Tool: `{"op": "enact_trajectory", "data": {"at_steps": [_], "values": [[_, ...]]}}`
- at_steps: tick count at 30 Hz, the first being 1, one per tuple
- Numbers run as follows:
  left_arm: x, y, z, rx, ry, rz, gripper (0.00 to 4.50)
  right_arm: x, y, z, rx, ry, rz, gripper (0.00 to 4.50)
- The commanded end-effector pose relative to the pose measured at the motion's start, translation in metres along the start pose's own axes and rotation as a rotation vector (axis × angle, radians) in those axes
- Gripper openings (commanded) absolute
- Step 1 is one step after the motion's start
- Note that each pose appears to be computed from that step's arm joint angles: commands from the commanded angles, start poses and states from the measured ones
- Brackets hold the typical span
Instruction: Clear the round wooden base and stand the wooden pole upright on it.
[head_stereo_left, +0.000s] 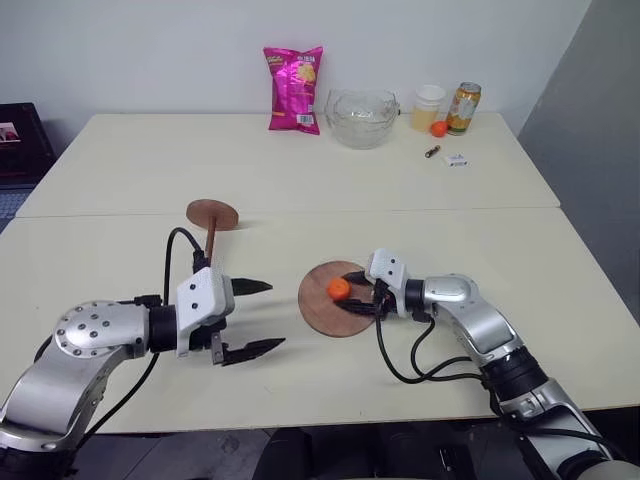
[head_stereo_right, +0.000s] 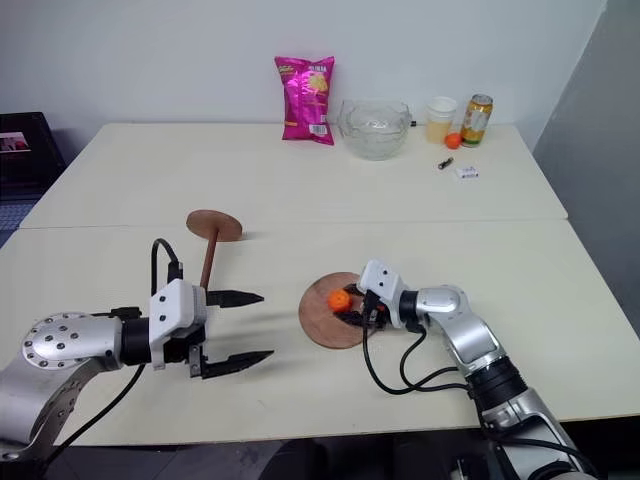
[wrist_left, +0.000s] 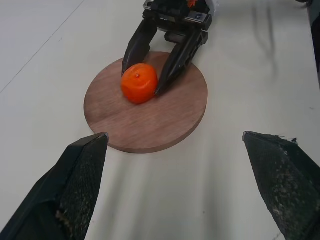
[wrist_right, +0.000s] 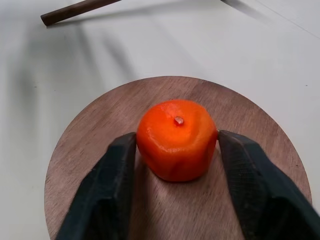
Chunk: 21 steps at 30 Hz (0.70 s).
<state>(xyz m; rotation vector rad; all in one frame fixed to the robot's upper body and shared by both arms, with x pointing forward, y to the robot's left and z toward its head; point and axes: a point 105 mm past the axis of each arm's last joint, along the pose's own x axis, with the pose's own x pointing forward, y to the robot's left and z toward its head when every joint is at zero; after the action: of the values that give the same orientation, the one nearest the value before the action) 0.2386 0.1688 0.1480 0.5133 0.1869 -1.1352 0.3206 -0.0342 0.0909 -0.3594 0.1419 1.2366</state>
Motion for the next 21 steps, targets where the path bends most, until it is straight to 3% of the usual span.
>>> {"op": "enact_trajectory", "data": {"at_steps": [1, 4, 9, 13, 18, 21], "values": [[0.003, 0.000, 0.009, 0.020, -0.038, -0.008, 4.50, -0.004, -0.004, 0.012, -0.034, -0.051, -0.024, 1.67], [0.006, 0.003, 0.012, 0.015, -0.061, -0.005, 4.50, -0.018, -0.013, 0.019, -0.057, -0.069, -0.073, 1.23], [0.013, 0.016, 0.033, 0.015, -0.168, 0.024, 4.50, -0.076, -0.051, 0.016, -0.047, -0.052, -0.331, 1.02], [0.031, 0.015, 0.058, -0.001, -0.290, -0.021, 4.50, -0.129, -0.085, -0.014, -0.002, 0.050, -0.625, 0.99], [0.052, 0.016, 0.072, 0.023, -0.345, -0.053, 4.50, -0.170, -0.109, -0.045, 0.114, 0.090, -0.912, 0.97], [0.059, 0.016, 0.074, 0.041, -0.347, -0.063, 4.50, -0.179, -0.114, -0.055, 0.155, 0.094, -0.982, 0.97]]}}
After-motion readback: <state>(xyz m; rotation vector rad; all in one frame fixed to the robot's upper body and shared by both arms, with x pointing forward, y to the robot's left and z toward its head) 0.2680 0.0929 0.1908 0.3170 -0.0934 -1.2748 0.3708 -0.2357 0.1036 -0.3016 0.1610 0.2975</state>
